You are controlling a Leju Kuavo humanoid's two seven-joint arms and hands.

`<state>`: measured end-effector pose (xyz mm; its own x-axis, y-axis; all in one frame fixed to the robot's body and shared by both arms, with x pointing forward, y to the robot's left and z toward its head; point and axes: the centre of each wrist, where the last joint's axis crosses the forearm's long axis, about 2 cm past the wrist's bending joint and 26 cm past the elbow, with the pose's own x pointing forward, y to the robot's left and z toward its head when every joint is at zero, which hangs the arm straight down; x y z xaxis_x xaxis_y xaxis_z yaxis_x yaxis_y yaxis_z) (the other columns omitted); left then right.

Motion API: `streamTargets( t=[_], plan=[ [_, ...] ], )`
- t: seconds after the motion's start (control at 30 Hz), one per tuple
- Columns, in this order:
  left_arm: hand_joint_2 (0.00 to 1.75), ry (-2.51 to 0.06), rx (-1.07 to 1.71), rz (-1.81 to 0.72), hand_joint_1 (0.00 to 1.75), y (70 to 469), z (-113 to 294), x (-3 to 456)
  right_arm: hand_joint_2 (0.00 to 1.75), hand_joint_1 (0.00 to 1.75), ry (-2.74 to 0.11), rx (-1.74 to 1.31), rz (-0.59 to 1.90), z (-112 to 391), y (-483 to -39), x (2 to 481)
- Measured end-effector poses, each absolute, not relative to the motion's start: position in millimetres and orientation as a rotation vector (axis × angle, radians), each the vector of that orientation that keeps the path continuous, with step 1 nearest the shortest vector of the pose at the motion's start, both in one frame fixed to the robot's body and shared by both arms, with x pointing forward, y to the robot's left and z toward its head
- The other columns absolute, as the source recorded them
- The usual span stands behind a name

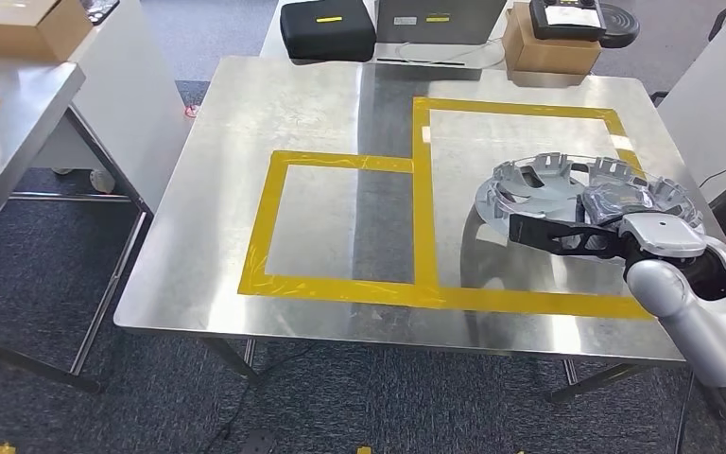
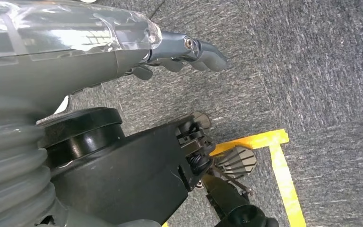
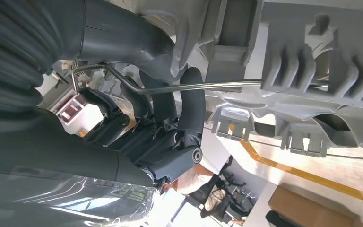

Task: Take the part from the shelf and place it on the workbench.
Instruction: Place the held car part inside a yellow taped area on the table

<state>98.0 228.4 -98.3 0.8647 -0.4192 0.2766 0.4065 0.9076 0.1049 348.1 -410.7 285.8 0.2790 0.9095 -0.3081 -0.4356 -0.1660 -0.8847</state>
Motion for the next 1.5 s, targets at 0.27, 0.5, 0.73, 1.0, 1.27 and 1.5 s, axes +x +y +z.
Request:
streamTargets(
  t=[0.27,0.5,0.73,1.0,1.27,1.5],
  plan=[
    [1.75,-0.3,0.044,-0.439,0.0,228.1,-98.3,97.8,1.75,1.75,-0.506,-1.204,1.265,285.2,-416.7,350.9],
    [1.75,-0.334,0.028,-0.449,0.0,227.7,-98.1,98.4,1.75,1.75,-0.517,-1.173,1.247,283.8,-419.5,352.6],
    [1.31,-0.363,0.029,-0.467,0.0,227.9,-97.5,101.2,0.0,0.0,-0.687,-1.062,1.16,283.7,-415.2,355.1],
    [0.0,-0.355,0.037,-0.46,0.0,227.8,-97.2,102.4,0.0,0.0,-0.828,-1.019,1.111,289.8,-401.2,360.9],
    [0.0,-0.341,0.038,-0.452,0.0,227.9,-97.4,101.6,0.0,0.0,-0.912,-1.003,1.066,295.4,-398.9,363.0],
    [0.0,-0.342,0.038,-0.434,0.0,228.1,-97.7,100.2,0.0,0.0,-1.116,-0.905,0.878,289.8,-409.8,355.6]
  ],
)
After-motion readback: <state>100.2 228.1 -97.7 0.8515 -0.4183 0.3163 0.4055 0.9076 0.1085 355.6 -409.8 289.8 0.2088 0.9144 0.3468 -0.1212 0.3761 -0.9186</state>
